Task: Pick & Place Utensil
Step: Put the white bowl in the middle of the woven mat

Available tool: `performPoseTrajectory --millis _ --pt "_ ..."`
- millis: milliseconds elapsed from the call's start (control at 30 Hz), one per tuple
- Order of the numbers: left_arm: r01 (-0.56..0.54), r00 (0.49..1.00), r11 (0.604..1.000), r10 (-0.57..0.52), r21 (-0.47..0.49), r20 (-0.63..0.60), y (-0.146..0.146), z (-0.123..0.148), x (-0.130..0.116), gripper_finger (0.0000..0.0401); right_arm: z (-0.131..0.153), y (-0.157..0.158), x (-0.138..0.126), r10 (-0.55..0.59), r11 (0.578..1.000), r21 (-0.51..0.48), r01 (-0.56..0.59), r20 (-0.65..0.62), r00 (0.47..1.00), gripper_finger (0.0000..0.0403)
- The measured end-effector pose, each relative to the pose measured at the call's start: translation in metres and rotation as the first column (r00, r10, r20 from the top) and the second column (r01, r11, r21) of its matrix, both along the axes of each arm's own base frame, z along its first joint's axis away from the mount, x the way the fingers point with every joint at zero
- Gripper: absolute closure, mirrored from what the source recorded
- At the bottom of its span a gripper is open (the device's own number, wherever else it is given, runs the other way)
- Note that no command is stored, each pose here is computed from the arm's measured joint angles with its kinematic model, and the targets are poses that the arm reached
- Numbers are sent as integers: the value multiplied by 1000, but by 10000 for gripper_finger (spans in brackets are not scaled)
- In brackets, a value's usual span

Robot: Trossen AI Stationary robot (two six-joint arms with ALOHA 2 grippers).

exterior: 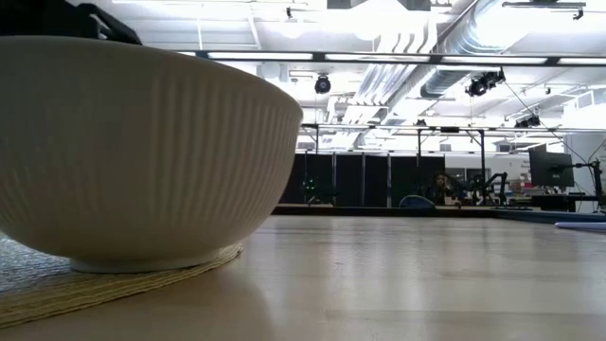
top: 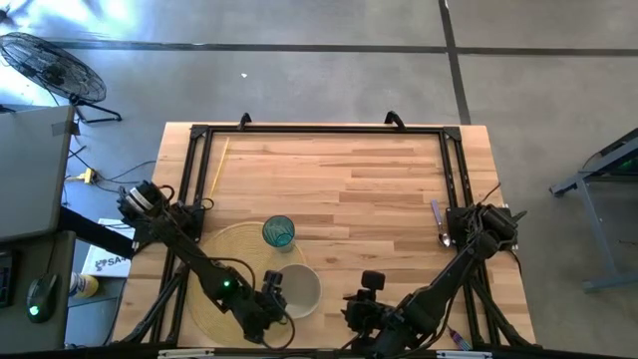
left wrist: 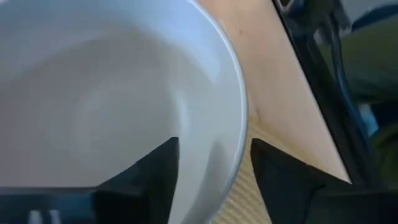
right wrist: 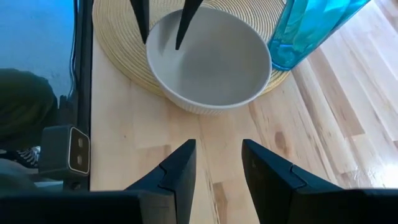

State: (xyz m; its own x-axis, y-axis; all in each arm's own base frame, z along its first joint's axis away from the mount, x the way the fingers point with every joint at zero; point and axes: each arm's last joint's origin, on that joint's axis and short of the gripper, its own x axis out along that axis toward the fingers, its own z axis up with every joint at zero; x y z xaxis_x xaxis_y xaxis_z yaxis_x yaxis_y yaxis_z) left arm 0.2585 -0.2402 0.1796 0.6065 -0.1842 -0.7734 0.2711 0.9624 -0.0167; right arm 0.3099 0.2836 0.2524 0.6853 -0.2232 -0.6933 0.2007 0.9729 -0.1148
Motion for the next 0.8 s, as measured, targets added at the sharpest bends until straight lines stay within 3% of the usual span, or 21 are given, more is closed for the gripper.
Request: performPoseTrajectory --millis 333,800 --pt "135 991 989 -136 68 19 -1 1 1 306 0 0 0 0 1000 2 0 2 1000 279" --pt "212 975 970 -218 121 33 -2 2 1 316 1 0 0 -12 1000 -17 12 21 1000 279"
